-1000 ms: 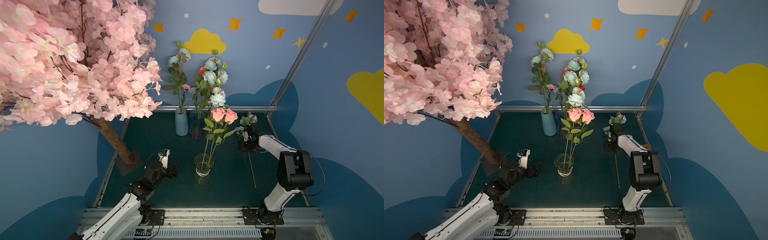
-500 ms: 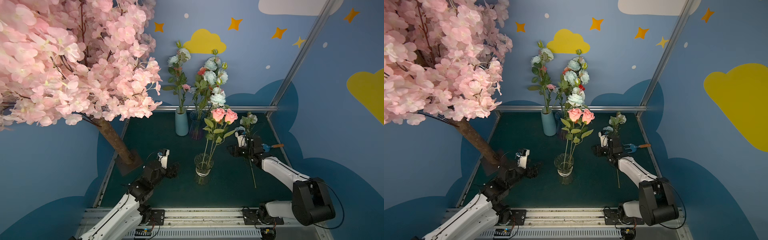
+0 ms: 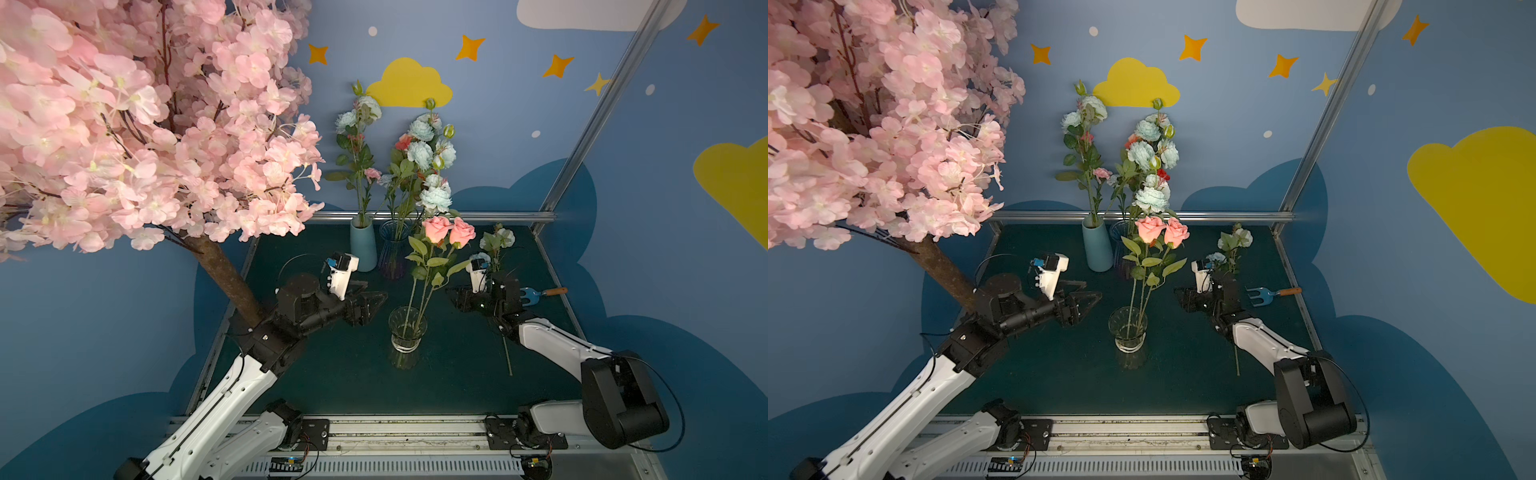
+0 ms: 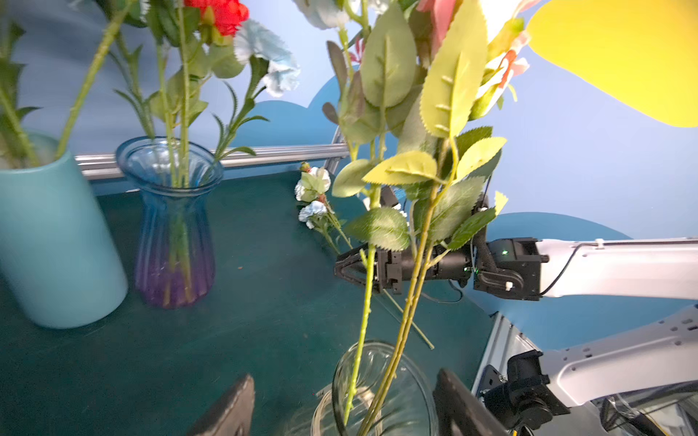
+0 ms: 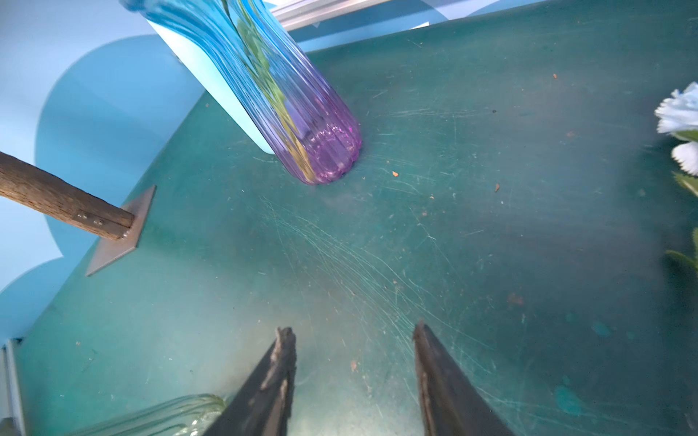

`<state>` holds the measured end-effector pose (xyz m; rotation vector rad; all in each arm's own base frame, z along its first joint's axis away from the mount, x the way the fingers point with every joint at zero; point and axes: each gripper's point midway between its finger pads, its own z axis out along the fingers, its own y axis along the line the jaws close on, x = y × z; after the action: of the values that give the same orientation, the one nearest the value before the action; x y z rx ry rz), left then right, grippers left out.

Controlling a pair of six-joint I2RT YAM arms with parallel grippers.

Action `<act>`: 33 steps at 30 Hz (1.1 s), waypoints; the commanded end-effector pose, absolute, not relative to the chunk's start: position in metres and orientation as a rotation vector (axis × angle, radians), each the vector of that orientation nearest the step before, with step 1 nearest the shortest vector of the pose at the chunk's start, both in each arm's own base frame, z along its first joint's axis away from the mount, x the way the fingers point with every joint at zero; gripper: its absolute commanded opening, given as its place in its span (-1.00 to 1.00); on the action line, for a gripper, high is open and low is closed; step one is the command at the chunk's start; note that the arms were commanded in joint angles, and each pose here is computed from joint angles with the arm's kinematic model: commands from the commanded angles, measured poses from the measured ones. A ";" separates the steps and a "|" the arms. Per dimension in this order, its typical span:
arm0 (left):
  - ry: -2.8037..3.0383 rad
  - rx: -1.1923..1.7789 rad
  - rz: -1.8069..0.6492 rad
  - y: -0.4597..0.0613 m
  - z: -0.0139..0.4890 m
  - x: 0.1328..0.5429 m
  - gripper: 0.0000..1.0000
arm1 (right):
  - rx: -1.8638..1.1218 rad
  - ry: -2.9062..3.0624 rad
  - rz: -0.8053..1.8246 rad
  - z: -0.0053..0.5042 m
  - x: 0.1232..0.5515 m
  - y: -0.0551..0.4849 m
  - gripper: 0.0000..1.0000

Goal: Pick out blue flowers from the vase
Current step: Place the flower at the center of the board, then pick up the flower from the vase.

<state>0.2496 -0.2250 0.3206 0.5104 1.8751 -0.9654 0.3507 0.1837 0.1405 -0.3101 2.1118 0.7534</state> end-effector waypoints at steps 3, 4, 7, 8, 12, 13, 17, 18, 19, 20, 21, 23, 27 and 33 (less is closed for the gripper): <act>1.953 0.614 -1.077 -0.251 0.312 0.256 0.36 | -0.311 2.085 0.776 0.147 0.356 0.185 -0.08; 1.957 0.623 -1.094 -0.255 0.310 0.258 0.36 | -0.309 2.089 0.776 0.146 0.356 0.185 -0.09; 1.955 0.644 -1.145 -0.267 0.309 0.266 0.36 | -0.308 2.087 0.780 0.146 0.356 0.186 -0.09; 1.951 0.649 -1.153 -0.270 0.309 0.269 0.35 | -0.307 2.085 0.780 0.147 0.356 0.186 -0.09; 1.940 0.667 -1.198 -0.282 0.311 0.278 0.23 | -0.307 2.088 0.781 0.146 0.356 0.185 -0.20; 1.935 0.678 -1.217 -0.285 0.312 0.280 0.19 | -0.309 2.086 0.782 0.146 0.356 0.186 -0.26; 1.928 0.719 -1.253 -0.299 0.311 0.282 0.10 | -0.308 2.087 0.782 0.146 0.356 0.186 -0.36; 1.929 0.726 -1.253 -0.302 0.310 0.283 0.09 | -0.309 2.087 0.782 0.146 0.356 0.186 -0.38; 1.928 0.731 -1.250 -0.304 0.309 0.283 0.08 | -0.310 2.085 0.783 0.147 0.356 0.186 -0.40; 1.932 0.736 -1.251 -0.306 0.308 0.284 0.08 | -0.310 2.086 0.783 0.147 0.356 0.186 -0.41; 1.933 0.740 -1.249 -0.308 0.307 0.285 0.07 | -0.310 2.087 0.784 0.146 0.357 0.186 -0.42; 1.937 0.749 -1.241 -0.311 0.305 0.287 0.05 | -0.313 2.087 0.786 0.147 0.356 0.187 -0.45; 1.956 0.755 -1.213 -0.315 0.298 0.291 0.00 | -0.313 2.086 0.785 0.147 0.356 0.187 -0.48; 1.961 0.778 -1.228 -0.323 0.295 0.293 -0.21 | -0.312 2.088 0.786 0.146 0.356 0.187 -0.56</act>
<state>0.2933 -0.3172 0.2857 0.7405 1.9967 -1.2230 0.3512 0.1850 0.1396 -0.3059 2.1125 0.7801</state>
